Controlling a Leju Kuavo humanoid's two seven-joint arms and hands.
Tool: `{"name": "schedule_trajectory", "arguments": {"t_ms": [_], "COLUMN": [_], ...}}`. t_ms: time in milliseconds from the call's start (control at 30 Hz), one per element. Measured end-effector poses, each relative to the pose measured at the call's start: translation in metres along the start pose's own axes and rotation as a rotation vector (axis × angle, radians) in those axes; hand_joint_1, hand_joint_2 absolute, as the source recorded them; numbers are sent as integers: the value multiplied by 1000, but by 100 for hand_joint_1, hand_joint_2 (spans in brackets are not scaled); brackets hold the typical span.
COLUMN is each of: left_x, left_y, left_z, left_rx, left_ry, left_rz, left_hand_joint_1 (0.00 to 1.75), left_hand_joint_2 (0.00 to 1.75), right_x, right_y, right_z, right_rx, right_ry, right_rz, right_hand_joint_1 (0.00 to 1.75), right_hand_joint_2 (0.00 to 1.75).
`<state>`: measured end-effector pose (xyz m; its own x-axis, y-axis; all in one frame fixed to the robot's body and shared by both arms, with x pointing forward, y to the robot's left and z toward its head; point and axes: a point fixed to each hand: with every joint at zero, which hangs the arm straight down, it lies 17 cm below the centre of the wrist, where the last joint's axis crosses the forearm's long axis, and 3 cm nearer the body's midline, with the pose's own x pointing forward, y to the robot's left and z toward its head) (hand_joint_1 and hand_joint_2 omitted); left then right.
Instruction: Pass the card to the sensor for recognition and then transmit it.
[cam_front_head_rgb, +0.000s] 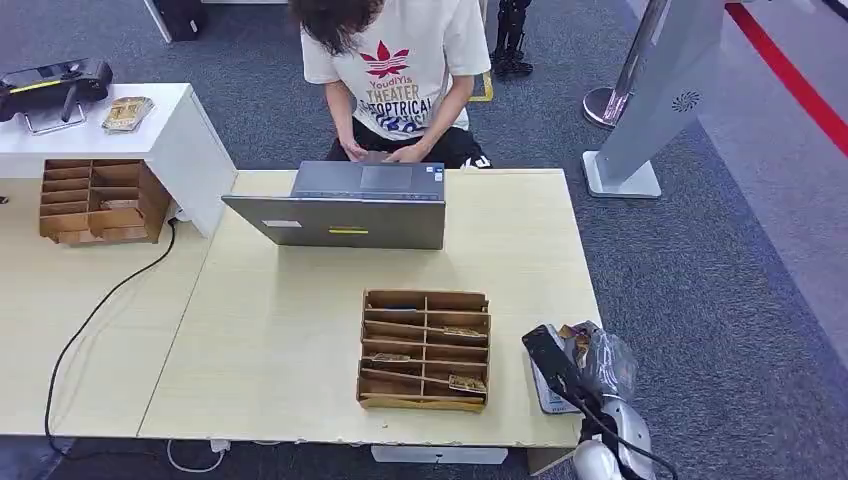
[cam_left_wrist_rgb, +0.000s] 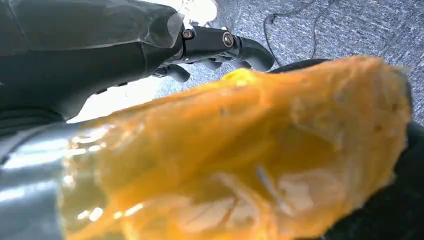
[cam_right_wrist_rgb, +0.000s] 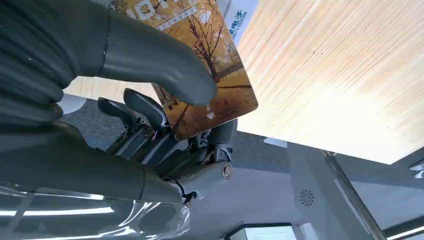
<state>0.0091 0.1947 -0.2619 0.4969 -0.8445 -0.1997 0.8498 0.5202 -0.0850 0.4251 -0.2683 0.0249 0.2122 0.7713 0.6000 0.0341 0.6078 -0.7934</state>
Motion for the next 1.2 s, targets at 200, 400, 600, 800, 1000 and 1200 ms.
{"name": "schedule_trajectory", "arguments": {"t_ms": [200, 400, 600, 800, 1000, 1200], "left_x": [0, -1, -1, 0, 0, 0], "left_y": [0, 0, 0, 0, -1, -1], "left_z": [0, 0, 0, 0, 0, 0], "left_rx": [0, 0, 0, -2, -4, -9], "left_ry": [1, 2, 1, 1, 1, -2], "left_rz": [-5, -8, -3, 1, 6, 23], "left_hand_joint_1": [0, 0, 0, 0, 0, 0], "left_hand_joint_2": [0, 0, 0, 0, 0, 0], "right_x": [-2, -4, -7, -8, -8, -9], "right_y": [0, 1, 3, 5, 5, 6], "right_z": [-1, -2, -2, -3, -3, -3], "right_rx": [-2, -4, 2, 6, 7, 8], "right_ry": [6, 17, 22, 24, 25, 26], "right_rz": [7, 18, 20, 23, 24, 27], "right_hand_joint_1": [175, 175, 175, 175, 175, 175], "right_hand_joint_2": [175, 175, 175, 175, 175, 175]}}
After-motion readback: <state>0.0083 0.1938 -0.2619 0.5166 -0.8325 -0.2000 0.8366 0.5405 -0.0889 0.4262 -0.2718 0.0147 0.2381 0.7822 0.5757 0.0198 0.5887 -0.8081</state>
